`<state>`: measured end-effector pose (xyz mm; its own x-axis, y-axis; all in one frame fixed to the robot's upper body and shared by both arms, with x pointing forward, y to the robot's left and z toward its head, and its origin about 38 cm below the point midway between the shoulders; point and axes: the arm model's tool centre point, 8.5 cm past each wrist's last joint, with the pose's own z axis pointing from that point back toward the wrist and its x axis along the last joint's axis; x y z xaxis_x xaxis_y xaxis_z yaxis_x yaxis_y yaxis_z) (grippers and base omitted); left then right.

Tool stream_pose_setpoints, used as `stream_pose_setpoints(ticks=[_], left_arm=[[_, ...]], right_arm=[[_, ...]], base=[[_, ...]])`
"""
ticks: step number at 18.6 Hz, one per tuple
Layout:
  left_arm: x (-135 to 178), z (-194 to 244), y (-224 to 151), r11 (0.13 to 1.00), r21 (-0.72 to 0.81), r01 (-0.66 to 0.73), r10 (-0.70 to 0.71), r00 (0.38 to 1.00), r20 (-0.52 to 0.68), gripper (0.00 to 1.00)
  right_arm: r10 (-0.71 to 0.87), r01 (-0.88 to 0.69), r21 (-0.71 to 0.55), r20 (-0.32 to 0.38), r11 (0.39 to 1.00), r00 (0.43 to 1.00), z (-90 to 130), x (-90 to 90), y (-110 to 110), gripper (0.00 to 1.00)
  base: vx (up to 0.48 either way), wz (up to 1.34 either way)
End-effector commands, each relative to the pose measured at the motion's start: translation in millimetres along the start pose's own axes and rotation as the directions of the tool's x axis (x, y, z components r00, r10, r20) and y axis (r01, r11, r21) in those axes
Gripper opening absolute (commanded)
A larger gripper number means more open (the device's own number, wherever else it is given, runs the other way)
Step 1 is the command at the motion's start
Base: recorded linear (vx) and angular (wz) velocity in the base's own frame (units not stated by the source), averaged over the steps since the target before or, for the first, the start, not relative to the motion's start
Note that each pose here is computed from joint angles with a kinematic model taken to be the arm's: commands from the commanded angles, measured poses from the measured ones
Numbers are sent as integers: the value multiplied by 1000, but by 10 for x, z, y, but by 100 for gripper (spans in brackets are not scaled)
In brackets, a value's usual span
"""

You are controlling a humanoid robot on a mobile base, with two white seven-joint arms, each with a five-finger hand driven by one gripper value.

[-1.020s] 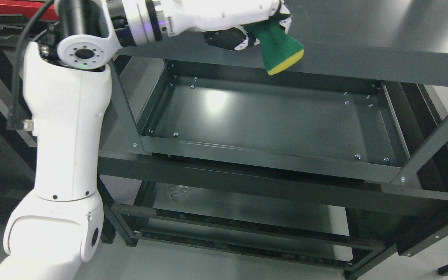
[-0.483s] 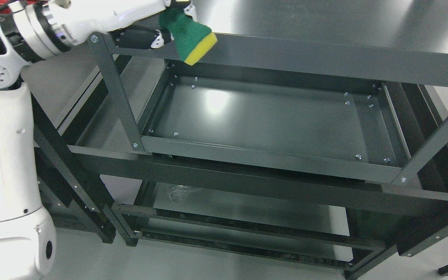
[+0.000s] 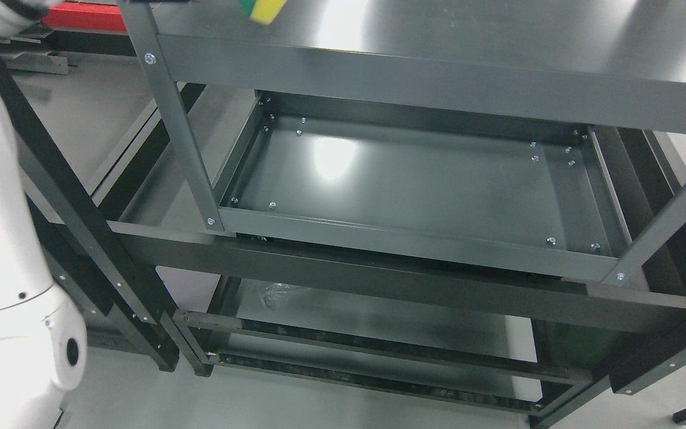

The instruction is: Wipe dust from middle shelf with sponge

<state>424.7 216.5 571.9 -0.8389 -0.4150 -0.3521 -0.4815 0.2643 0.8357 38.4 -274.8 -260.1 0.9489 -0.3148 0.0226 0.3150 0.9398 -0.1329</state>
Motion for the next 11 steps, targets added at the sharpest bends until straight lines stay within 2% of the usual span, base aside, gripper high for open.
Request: stream_pose_setpoints(ticks=[1,3,5,11], left_arm=[[477,-1251,-553,999,7,-44,42,986,160,0],[938,-1620,-863,998,51,-45,29,956,290,0],[1262,-1870,-1221,996,-5,-87,85,951,296,0],[1923,-1956,-1998,972,-233,-16,117,897,425,0]], right_arm=[[-3,3,-14,22,1000,1000,-2,96,-100,100],[-3,3,-14,22,1000,1000,-2,96,-100,100],[-3,3,-14,22,1000,1000,-2,96,-100,100],[-3,3,-14,22,1000,1000,-2,96,-100,100]], base=[[0,0],[0,0],[0,0],[0,0]])
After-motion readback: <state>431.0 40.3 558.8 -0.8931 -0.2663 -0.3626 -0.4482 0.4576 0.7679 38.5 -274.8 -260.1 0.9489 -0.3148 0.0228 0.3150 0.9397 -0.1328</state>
